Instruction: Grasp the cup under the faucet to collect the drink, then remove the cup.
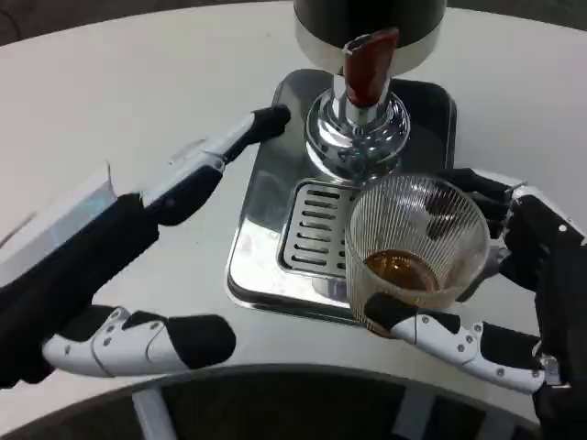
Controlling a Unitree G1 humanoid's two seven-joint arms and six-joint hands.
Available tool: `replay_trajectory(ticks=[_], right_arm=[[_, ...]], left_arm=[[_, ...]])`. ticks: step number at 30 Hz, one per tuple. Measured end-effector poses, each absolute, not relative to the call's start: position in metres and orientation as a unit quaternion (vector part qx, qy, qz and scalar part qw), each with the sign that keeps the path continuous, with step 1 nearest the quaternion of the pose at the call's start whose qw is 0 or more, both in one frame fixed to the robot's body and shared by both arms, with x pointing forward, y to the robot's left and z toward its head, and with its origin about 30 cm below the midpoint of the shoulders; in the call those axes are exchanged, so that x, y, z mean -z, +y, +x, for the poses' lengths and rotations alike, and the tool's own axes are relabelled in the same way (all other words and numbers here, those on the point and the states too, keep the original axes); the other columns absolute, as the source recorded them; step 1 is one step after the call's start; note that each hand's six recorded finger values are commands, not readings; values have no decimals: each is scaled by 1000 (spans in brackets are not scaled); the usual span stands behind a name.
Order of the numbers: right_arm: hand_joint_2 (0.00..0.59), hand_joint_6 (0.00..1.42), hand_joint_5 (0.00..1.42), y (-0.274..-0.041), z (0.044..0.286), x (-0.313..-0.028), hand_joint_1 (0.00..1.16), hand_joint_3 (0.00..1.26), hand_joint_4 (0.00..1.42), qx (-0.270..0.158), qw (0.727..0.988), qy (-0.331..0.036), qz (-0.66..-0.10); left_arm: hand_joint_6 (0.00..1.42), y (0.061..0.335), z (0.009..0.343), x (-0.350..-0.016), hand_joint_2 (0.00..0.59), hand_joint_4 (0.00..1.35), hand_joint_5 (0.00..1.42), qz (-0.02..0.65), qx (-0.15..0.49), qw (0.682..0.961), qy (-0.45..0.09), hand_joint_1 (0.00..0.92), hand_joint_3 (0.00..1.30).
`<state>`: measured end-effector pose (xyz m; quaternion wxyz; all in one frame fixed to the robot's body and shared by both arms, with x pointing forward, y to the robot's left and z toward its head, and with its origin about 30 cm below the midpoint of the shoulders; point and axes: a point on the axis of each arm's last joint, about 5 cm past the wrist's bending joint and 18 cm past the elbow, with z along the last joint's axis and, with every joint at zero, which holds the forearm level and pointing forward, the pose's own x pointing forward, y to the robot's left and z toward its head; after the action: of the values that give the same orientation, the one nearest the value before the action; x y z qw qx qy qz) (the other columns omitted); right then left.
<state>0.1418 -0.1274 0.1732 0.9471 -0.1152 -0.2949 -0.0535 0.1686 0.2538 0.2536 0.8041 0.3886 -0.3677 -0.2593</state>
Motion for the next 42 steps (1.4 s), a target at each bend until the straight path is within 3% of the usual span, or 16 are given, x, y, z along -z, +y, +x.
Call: replay_trajectory(ticks=[24, 42], right_arm=[[105, 971, 1011, -151, 85, -185, 986, 798, 852, 8, 962, -237, -135], [105, 971, 1011, -156, 71, -200, 986, 798, 852, -22, 962, -240, -131]], left_arm=[[0, 268, 123, -223, 88, 0, 0, 465, 301, 761, -339, 0, 0], [0, 282, 109, -235, 94, 0, 0, 524, 341, 684, -375, 0, 11]])
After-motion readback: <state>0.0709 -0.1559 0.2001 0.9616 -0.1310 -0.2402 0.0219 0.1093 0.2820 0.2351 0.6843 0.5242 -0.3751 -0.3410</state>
